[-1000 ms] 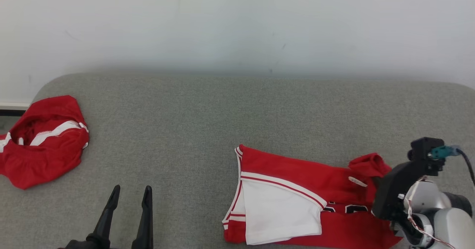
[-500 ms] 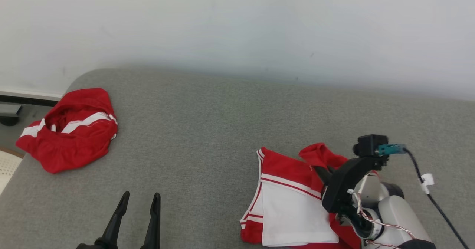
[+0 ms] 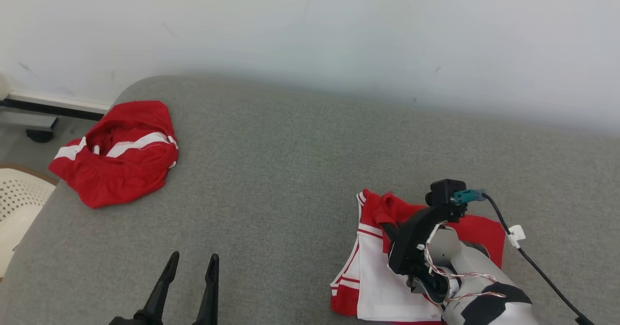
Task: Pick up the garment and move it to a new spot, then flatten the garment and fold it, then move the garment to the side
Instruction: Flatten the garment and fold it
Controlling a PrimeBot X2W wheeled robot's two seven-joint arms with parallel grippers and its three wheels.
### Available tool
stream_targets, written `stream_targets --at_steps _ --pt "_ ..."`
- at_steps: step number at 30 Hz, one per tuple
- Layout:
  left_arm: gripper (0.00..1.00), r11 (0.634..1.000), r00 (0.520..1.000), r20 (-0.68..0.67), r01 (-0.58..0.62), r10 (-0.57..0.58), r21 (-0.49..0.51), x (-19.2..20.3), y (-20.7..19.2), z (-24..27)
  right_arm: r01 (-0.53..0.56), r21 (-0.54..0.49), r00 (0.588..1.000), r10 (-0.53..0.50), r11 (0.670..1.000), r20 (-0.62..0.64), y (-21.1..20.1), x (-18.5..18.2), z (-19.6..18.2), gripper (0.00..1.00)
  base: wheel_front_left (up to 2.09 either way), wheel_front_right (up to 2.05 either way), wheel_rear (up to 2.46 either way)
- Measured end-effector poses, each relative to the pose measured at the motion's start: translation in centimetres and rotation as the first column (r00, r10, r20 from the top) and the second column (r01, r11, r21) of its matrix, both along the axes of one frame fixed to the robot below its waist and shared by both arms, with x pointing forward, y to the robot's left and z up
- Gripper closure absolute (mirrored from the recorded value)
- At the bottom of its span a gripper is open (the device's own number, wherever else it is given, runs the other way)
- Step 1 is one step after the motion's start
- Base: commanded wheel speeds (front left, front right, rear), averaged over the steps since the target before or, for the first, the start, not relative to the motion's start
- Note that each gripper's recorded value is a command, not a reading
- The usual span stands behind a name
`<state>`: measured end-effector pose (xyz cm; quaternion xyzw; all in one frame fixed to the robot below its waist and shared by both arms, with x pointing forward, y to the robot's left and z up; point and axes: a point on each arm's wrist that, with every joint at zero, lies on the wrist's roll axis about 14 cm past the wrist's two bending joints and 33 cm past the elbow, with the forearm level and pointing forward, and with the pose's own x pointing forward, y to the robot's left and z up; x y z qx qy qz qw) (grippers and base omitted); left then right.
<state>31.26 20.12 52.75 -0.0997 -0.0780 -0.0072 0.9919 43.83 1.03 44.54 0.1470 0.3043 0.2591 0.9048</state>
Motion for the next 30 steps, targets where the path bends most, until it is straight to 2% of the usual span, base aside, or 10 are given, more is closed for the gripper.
stream_targets --at_steps 1,2,6,9,14,16,19,24,27,30 --pt "0.00 1.000 1.000 0.000 0.000 0.000 0.000 0.0 0.0 0.0 0.000 0.000 1.000 0.000 1.000 0.000 0.0 0.0 0.0 1.00 0.00 0.00 0.00" --pt "0.00 1.000 1.000 -0.002 -0.001 0.001 -0.001 0.0 0.0 -0.1 -0.011 -0.008 1.000 0.011 1.000 -0.011 0.3 -0.1 -0.3 0.02 0.00 0.00 0.00" --pt "0.00 1.000 1.000 -0.005 -0.011 0.011 -0.001 0.2 0.3 -0.1 -0.040 0.098 0.997 0.046 0.994 -0.059 2.7 -0.6 0.3 0.00 0.00 0.00 0.00" --pt "0.00 1.000 1.000 -0.004 -0.013 0.013 -0.001 0.3 0.4 -0.1 -0.076 0.205 0.994 0.092 0.976 -0.066 5.0 -1.3 2.1 0.00 0.00 0.00 0.00" --pt "0.00 1.000 1.000 0.012 -0.004 0.004 -0.001 0.6 0.2 0.4 -0.104 0.287 0.995 0.099 0.952 0.034 6.3 -0.6 6.3 0.00 0.00 0.00 0.00" --pt "0.00 1.000 1.000 0.011 -0.002 0.002 -0.001 0.5 0.2 0.3 -0.068 0.272 0.995 0.046 0.960 0.086 5.2 0.5 7.2 0.00 0.00 0.00 0.00" --pt "0.00 1.000 1.000 0.024 0.011 -0.011 -0.001 0.7 -0.3 0.7 0.035 0.199 0.992 -0.058 0.979 0.115 1.2 2.3 6.3 0.00 0.00 0.00 0.00" --pt "0.00 1.000 0.999 0.033 0.027 -0.027 -0.002 0.8 -0.8 1.0 0.199 0.123 0.973 -0.212 0.972 0.095 -5.2 3.5 4.2 0.00 0.00 0.00 0.00" --pt "0.00 0.999 0.999 0.029 0.037 -0.037 -0.003 0.8 -1.2 0.8 0.239 0.057 0.964 -0.244 0.969 0.106 -7.5 3.2 2.8 0.00 0.00 0.00 0.00" --pt "0.00 0.999 0.999 0.027 0.043 -0.043 -0.006 1.0 -1.4 0.8 0.241 0.005 0.964 -0.240 0.970 0.111 -8.1 2.9 1.6 0.00 0.00 0.00 0.00"
